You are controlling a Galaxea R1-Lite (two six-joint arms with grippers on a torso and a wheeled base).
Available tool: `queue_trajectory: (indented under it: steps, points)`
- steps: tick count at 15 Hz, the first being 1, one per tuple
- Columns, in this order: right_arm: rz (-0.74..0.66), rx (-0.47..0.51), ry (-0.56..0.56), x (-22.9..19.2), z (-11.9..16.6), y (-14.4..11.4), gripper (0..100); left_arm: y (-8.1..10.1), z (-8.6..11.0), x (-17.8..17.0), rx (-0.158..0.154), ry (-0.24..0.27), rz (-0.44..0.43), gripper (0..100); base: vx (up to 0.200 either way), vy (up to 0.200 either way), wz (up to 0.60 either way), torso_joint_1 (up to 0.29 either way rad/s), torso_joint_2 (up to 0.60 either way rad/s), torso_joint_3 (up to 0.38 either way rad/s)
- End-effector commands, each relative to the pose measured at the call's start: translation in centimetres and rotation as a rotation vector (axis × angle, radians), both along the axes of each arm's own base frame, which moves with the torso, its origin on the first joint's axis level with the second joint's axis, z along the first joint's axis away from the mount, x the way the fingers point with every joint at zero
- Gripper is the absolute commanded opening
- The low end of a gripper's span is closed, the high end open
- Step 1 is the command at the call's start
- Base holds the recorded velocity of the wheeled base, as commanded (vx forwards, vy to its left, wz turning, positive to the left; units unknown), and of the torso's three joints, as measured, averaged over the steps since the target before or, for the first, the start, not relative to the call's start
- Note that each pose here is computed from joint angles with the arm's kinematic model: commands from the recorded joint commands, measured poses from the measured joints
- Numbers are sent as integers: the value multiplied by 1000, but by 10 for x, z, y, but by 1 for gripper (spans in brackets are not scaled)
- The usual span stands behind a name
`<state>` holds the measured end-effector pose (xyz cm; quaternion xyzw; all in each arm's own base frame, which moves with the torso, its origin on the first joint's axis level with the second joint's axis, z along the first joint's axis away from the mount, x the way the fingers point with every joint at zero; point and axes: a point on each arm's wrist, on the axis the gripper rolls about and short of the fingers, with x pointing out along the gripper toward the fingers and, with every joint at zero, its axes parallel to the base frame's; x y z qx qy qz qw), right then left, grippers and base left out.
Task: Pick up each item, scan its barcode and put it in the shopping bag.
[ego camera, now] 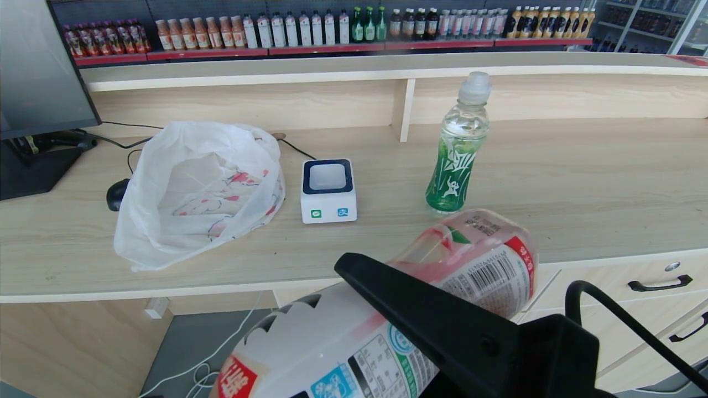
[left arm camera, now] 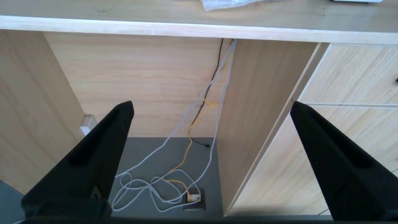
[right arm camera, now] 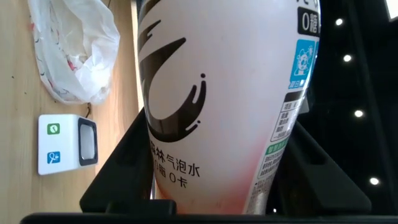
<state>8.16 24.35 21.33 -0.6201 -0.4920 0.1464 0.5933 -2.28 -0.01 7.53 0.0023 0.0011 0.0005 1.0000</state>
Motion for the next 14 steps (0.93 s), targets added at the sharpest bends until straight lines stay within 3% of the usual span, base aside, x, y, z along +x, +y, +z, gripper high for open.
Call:
queue_trajectory:
  steps: [1, 5, 10, 14]
  points:
    - [3, 19, -1, 0, 4, 0, 0, 0, 0, 0, 0, -1, 0, 100, 0, 0, 0, 0, 0, 0]
    - [39, 59, 69, 1, 3, 4, 0, 0, 0, 0, 0, -1, 0, 100, 0, 0, 0, 0, 0, 0]
    - [137, 167, 273, 1, 0, 3, 0, 0, 0, 0, 0, -1, 0, 100, 0, 0, 0, 0, 0, 0]
    - [265, 275, 598, 0, -18, -2, 0, 0, 0, 0, 0, -1, 0, 100, 0, 0, 0, 0, 0, 0]
